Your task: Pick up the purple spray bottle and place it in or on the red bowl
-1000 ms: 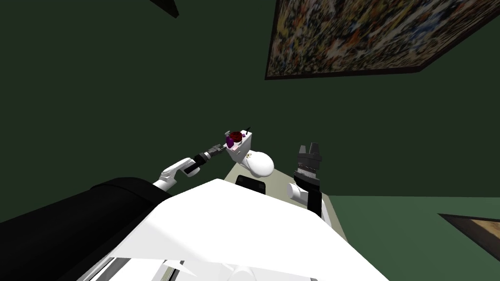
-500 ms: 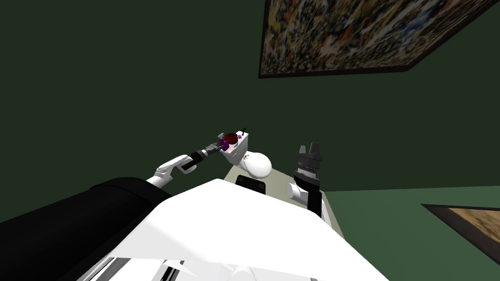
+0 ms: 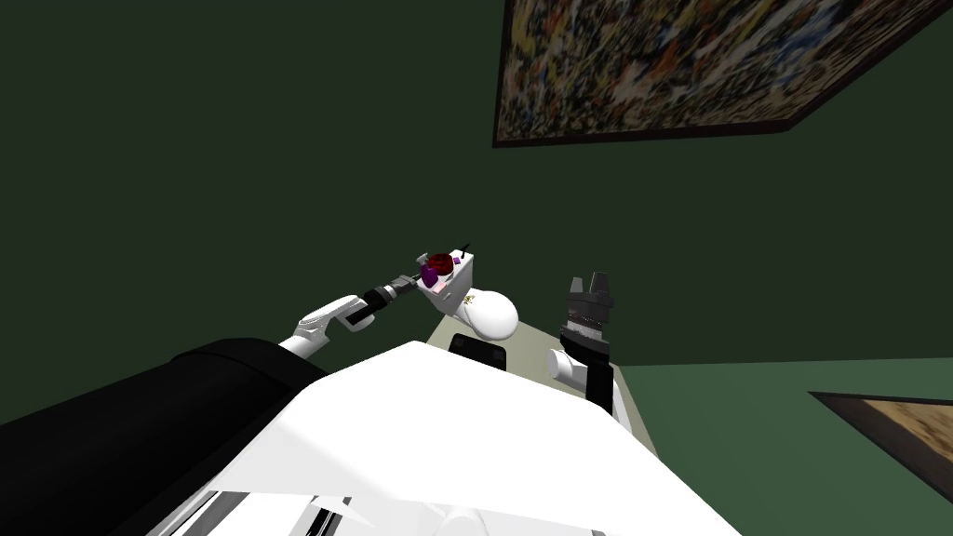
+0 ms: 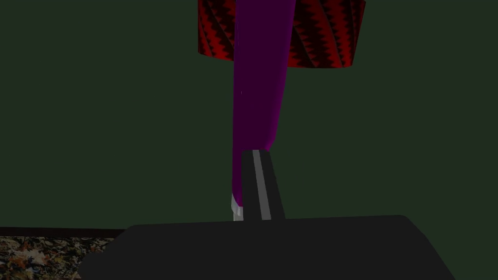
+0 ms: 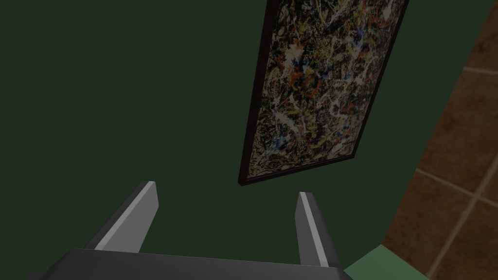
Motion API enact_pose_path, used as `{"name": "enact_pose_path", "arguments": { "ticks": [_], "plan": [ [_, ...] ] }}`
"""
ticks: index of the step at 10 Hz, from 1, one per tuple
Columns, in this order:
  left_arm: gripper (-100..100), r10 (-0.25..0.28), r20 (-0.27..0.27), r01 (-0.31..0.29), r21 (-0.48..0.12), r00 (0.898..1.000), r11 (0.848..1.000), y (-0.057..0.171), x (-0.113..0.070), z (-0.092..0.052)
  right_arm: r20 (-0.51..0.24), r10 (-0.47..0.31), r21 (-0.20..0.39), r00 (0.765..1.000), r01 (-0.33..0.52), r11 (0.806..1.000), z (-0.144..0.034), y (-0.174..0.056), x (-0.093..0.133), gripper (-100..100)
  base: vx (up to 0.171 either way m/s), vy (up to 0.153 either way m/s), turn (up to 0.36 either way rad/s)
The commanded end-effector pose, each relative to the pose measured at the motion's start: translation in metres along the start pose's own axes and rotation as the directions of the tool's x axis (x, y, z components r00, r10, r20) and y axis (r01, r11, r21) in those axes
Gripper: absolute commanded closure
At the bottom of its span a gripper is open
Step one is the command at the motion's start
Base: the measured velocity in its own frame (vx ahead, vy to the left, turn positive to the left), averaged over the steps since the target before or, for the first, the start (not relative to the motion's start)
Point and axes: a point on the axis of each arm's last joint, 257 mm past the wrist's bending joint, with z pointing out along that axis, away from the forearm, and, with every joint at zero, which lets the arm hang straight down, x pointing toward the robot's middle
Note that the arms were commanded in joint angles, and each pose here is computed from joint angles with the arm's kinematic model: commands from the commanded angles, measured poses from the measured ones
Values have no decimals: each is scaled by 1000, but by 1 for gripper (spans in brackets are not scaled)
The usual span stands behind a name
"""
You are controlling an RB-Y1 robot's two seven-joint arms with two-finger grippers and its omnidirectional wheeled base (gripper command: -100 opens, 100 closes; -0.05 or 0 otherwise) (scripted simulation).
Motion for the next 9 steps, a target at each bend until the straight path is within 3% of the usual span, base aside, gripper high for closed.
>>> {"name": "enact_pose_path", "arguments": {
  "ticks": [1,2,3,4,5,6,7,8,9],
  "plan": [
    [100,0,0,0,0,1000,1000,0,0,0,0,0,0,1000,0,1000,0,0,0,0,0,0,0],
    [100,0,0,0,0,1000,1000,0,0,0,0,0,0,1000,0,1000,0,0,0,0,0,0,0],
    [0,0,0,0,0,1000,1000,0,0,0,0,0,0,1000,0,1000,0,0,0,0,0,0,0],
    [-100,33,-18,-34,-15,999,999,7,3,-2,0,0,0,1000,0,1000,0,0,0,0,89,-43,-56],
    [-100,17,-10,-17,-7,1000,1000,4,2,-2,0,0,0,1000,0,1000,0,0,0,0,57,-26,-8],
    [0,20,-11,-20,-9,1000,1000,4,2,-2,0,0,0,1000,0,1000,0,0,0,0,7,-4,3],
    [-100,20,-11,-20,-9,1000,1000,4,2,-2,0,0,0,1000,0,1000,0,0,0,0,0,0,0],
    [100,20,-11,-20,-9,1000,1000,4,2,-2,0,0,0,1000,0,1000,0,0,0,0,0,0,0],
    [100,20,-11,-20,-9,1000,1000,4,2,-2,0,0,0,1000,0,1000,0,0,0,0,0,3,17]
  ]
}}
